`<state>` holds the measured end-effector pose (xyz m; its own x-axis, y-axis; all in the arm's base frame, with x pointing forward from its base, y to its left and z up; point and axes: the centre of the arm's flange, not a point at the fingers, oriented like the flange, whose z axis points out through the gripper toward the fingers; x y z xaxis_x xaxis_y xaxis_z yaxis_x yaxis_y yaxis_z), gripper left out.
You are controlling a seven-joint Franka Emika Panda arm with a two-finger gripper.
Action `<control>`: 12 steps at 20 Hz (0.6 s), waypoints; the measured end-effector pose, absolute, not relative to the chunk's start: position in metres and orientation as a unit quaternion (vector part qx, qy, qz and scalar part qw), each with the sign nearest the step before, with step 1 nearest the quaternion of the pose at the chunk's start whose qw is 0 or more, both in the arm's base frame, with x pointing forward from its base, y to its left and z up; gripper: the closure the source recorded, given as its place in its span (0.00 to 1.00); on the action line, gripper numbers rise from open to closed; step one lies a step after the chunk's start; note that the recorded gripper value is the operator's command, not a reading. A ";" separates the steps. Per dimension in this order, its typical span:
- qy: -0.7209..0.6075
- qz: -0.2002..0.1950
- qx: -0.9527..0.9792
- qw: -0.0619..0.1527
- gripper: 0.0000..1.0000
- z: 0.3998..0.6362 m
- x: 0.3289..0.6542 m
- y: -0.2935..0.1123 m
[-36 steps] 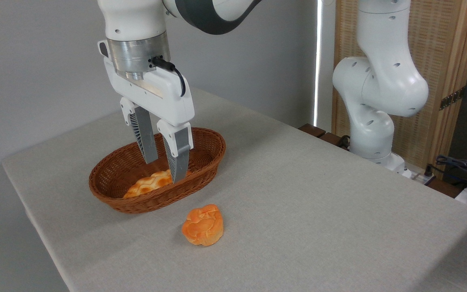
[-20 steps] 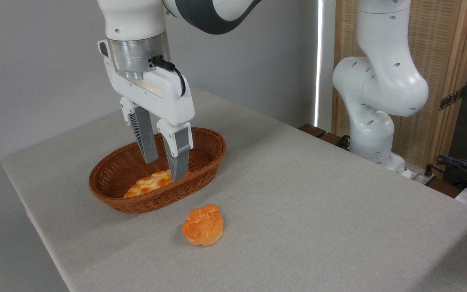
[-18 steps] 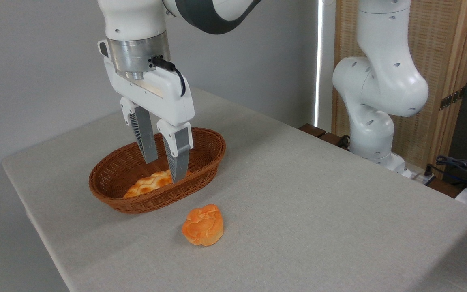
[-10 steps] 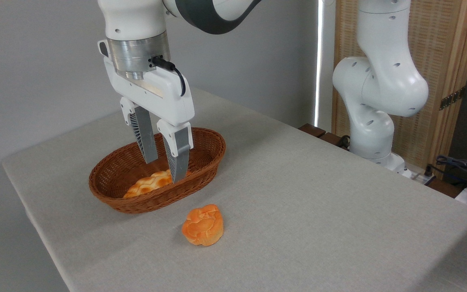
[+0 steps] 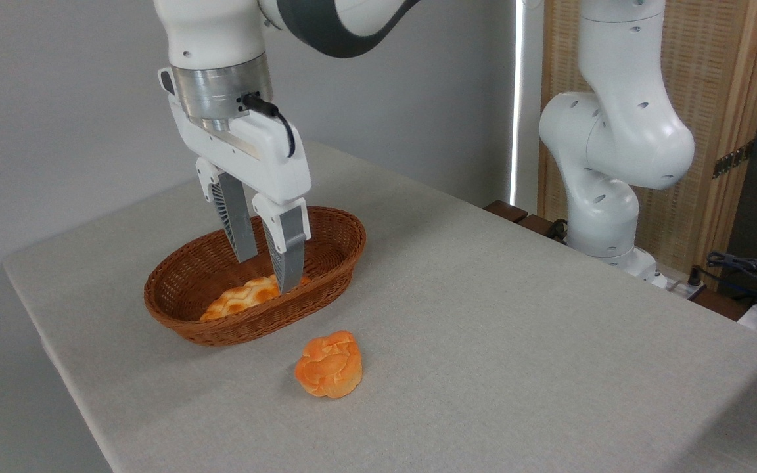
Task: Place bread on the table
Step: 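Lower the open gripper into the basket toward the bread slice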
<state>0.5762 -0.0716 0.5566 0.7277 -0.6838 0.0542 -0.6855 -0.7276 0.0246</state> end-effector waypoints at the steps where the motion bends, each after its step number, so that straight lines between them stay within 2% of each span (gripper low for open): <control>1: -0.376 0.016 0.926 0.023 0.00 0.552 0.576 -0.081; 7: -0.426 -0.010 0.904 0.035 0.00 0.516 0.574 -0.145; 12: -0.445 -0.024 0.894 0.050 0.00 0.493 0.570 -0.175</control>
